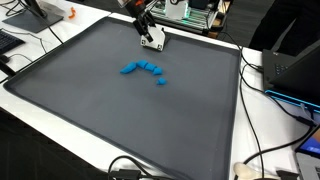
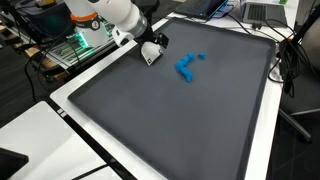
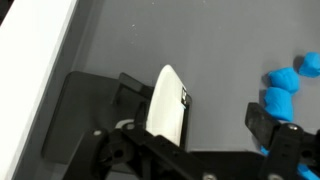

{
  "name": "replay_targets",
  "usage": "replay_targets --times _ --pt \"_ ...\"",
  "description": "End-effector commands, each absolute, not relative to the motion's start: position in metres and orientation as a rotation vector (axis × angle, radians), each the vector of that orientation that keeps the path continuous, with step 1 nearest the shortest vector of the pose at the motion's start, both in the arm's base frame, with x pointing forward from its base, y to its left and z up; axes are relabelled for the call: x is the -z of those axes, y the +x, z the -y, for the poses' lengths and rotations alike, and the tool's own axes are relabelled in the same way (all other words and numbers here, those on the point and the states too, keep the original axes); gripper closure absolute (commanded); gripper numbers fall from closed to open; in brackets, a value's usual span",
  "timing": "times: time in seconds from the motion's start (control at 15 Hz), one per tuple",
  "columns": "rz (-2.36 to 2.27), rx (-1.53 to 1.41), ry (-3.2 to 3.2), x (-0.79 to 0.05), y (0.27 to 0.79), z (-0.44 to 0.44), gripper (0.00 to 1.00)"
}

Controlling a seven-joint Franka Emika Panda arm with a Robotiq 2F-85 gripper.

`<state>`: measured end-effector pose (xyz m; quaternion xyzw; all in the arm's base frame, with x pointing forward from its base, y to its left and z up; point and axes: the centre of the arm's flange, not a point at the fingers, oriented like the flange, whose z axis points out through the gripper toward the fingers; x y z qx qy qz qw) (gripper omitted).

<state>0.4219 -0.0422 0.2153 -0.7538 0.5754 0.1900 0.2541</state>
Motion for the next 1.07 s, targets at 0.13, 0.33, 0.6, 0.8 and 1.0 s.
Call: replay_targets --times 0.13,0.33,0.6,0.8,1.0 --pt "-1.546 -0.509 -2.061 -0.222 0.410 0.045 0.00" --pt "-1.545 -0.506 -2.061 -0.231 0.408 0.047 0.00" --pt "-1.525 -0.480 -2.105 -0.251 0.405 0.053 0.00" --pt "-1.504 -0.456 -2.149 -0.269 0.405 0.057 0.00" --pt "-1.466 -0.424 -2.204 -0.291 0.412 0.054 0.00"
